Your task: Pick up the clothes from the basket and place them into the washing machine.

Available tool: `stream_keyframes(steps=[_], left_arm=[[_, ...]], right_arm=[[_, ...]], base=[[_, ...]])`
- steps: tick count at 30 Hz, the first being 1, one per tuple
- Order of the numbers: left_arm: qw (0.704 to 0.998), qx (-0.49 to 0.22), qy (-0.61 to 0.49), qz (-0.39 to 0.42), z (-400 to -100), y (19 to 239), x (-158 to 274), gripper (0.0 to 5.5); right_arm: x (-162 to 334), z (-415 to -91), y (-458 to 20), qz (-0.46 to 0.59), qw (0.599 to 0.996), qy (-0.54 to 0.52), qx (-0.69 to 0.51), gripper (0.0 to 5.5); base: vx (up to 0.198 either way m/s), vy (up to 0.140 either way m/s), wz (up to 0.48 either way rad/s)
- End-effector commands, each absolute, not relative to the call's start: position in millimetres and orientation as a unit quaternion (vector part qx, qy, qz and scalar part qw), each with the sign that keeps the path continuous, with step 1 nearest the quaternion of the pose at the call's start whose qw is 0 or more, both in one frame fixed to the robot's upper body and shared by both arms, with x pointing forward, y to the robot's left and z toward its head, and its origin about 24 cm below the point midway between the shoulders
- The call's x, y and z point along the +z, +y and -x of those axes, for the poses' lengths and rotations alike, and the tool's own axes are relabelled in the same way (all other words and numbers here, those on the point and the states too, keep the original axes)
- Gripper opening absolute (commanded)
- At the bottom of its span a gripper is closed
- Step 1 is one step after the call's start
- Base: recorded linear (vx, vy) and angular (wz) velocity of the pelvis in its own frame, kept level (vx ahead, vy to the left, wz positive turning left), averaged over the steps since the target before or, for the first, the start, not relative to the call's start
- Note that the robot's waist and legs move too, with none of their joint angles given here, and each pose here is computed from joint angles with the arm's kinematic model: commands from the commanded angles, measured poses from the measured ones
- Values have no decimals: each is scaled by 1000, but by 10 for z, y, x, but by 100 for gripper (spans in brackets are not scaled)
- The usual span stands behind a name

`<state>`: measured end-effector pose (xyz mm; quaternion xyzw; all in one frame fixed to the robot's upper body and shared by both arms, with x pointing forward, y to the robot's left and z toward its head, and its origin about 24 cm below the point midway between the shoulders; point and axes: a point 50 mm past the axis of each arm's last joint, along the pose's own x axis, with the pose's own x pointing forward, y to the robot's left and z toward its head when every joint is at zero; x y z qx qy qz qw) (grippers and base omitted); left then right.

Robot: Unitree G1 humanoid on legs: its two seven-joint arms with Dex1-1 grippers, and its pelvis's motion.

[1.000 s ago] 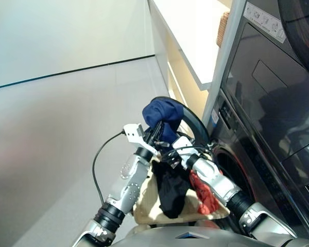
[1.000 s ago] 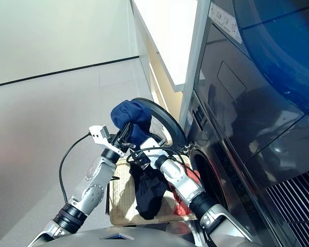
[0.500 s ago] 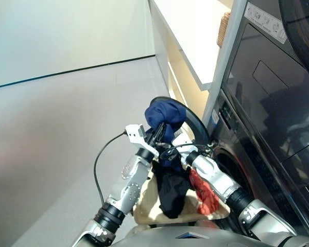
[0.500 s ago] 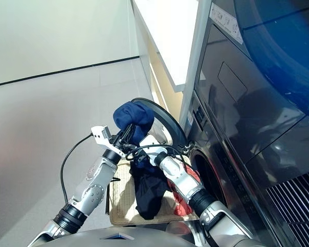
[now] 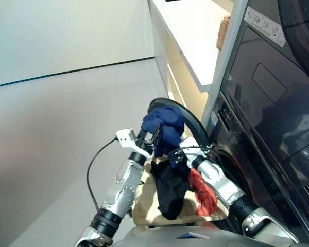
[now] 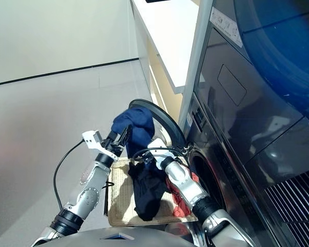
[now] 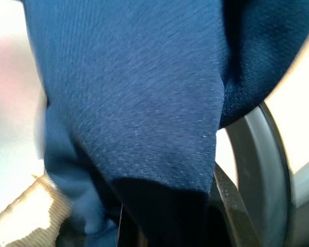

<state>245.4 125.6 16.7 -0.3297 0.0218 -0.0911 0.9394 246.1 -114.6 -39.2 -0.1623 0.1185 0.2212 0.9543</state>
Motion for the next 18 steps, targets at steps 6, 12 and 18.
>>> stream_keyframes(steps=[6,12,18], left_arm=[[964,74,50,251,-2451,1804,-181,550],[968,97,125,194,-2337,1855,-507,550],[972,85,162,147,-2402,1750,-624,550]], right_arm=[[-155,-2607,-1185,98,984,53,140,0],[-178,-2635,-1353,98,991,53,76,0],[-91,-2797,-1460,95,995,40,8,0]], base=[[0,0,0],[-106,38,-1],[-118,46,-23]])
